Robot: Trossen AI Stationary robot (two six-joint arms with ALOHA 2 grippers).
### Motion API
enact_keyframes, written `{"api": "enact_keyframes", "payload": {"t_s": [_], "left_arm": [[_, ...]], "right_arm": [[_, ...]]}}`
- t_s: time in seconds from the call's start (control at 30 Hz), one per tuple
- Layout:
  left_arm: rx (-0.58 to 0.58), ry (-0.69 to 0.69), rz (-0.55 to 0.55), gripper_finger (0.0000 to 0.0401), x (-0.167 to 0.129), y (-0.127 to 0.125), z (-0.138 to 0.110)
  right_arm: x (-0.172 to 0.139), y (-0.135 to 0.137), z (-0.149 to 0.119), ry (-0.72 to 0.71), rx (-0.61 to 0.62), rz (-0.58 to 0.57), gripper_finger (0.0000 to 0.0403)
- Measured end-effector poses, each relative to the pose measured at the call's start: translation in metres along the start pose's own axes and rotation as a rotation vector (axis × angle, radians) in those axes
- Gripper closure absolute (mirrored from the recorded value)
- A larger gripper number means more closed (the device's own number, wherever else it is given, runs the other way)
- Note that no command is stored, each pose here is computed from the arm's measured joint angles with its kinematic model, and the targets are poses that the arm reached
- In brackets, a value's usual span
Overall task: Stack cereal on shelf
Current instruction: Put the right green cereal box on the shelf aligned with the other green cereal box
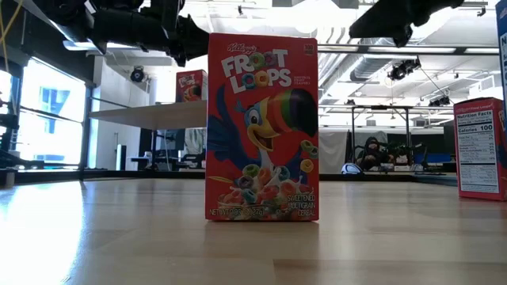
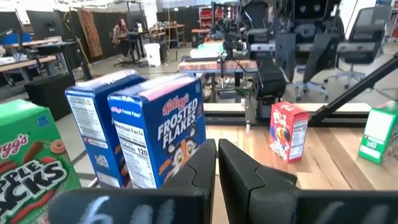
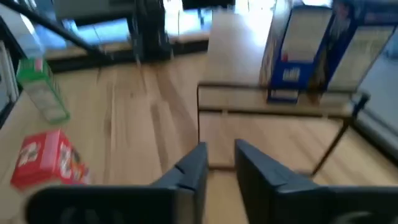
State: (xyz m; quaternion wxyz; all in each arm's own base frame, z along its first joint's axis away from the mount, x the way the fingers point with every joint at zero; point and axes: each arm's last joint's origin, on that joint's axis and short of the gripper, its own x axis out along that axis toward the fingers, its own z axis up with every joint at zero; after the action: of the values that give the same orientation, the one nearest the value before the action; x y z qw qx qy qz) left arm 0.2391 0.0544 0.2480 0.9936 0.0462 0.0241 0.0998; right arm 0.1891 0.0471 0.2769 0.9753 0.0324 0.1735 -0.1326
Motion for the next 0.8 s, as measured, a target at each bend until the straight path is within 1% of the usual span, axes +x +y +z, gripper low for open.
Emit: {"api": "enact_keyframes", "payload": {"t_s": [0.17, 0.23, 0.37, 0.47, 0.57, 0.7, 0.8], "left_arm": [[-0.001, 0.038, -0.002, 0.0389, 0.000, 0.000, -0.004], [-0.001, 0.047, -0.003, 0.0389, 0.000, 0.000, -0.005], [0.000, 0.048, -0.003, 0.0389, 0.000, 0.000, -0.005], [-0.001, 0.048, -0.003, 0.0389, 0.000, 0.000, -0.005], [0.008, 0.047, -0.003, 0.0389, 0.000, 0.000, -0.005], [0.010, 0.048, -0.003, 0.0389, 0.000, 0.000, -0.005], [0.011, 0.047, -0.003, 0.0389, 0.000, 0.000, -0.005]], "right_arm": [[-0.004, 0.008, 0.004, 0.182, 0.071, -0.016, 0.0254], [-0.005, 0.016, 0.005, 0.271, 0.148, -0.002, 0.0221], [-0.008, 0.035, 0.004, 0.528, 0.315, -0.027, 0.0172], [-0.013, 0.055, 0.003, 0.707, 0.409, -0.100, 0.0152], [-0.020, 0.075, 0.000, 0.876, 0.496, -0.175, 0.0142], [-0.029, 0.106, -0.003, 1.033, 0.628, -0.174, 0.0136], [-0.037, 0.123, -0.011, 1.122, 0.706, -0.225, 0.0134]]}}
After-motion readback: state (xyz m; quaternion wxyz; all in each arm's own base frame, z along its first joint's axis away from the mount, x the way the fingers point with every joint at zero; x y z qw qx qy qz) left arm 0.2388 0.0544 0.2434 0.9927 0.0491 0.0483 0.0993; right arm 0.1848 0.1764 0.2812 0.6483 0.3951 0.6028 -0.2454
